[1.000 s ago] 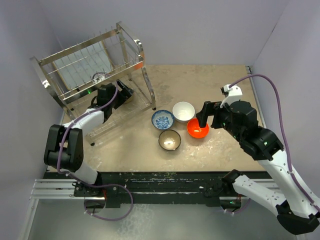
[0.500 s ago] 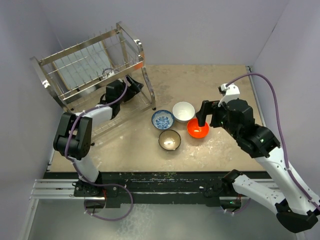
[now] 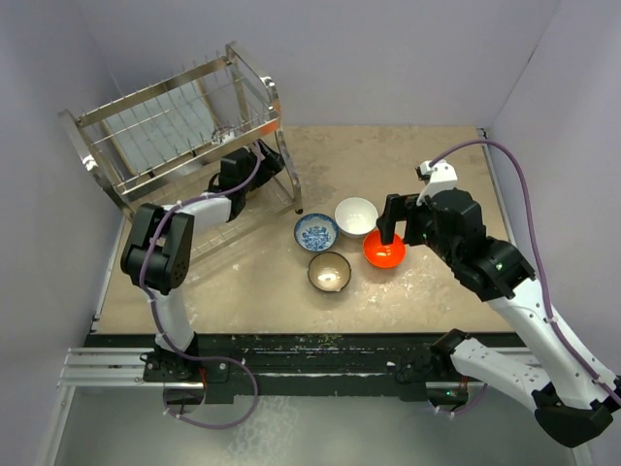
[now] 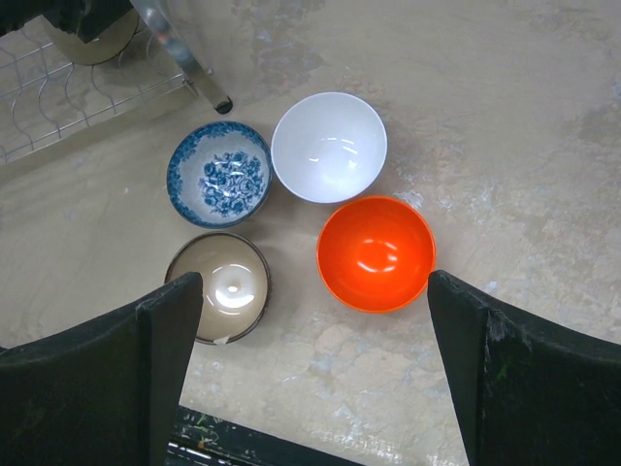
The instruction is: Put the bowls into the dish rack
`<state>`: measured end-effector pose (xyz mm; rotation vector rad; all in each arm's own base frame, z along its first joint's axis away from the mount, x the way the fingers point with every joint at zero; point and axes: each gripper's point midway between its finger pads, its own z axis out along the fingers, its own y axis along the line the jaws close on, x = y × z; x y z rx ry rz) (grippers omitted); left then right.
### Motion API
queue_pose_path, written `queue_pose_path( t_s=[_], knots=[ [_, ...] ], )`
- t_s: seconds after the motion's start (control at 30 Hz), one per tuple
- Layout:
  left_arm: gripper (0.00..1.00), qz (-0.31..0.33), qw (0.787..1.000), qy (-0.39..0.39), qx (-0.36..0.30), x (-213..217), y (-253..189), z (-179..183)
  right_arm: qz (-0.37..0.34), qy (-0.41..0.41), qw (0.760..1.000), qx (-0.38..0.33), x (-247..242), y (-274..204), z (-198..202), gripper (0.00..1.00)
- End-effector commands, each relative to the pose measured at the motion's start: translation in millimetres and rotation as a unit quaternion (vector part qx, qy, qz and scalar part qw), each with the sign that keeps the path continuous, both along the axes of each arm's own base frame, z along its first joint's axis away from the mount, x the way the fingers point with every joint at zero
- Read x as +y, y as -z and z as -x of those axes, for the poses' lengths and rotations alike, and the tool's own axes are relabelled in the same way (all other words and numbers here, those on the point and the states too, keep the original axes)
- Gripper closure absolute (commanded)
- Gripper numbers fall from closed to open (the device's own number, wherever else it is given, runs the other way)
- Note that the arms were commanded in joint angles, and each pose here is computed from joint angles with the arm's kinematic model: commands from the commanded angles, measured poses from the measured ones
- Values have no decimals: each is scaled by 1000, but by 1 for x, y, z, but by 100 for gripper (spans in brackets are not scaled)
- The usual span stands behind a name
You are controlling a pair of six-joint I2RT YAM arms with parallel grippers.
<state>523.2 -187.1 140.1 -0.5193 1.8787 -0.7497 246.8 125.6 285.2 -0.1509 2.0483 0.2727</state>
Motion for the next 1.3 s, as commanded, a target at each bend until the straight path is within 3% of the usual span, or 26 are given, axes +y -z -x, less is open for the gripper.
queue_pose_path(
  t_s=[0.0, 0.43, 0.9, 1.27],
  knots=[
    [14, -20, 999, -30, -25, 7, -15, -9, -1, 4, 1000, -23, -2, -8, -4, 1],
    [10, -117, 984, -137, 5, 64, -12, 11, -7, 0, 1000, -17, -2, -4, 2, 1],
    [5, -148, 949, -253, 119, 135, 34, 52, -12, -2, 1000, -14, -3, -2, 6, 1],
    [2, -139, 923, -322, 160, 181, 48, 89, -14, -7, 1000, -11, 0, 2, 5, 1]
  ],
)
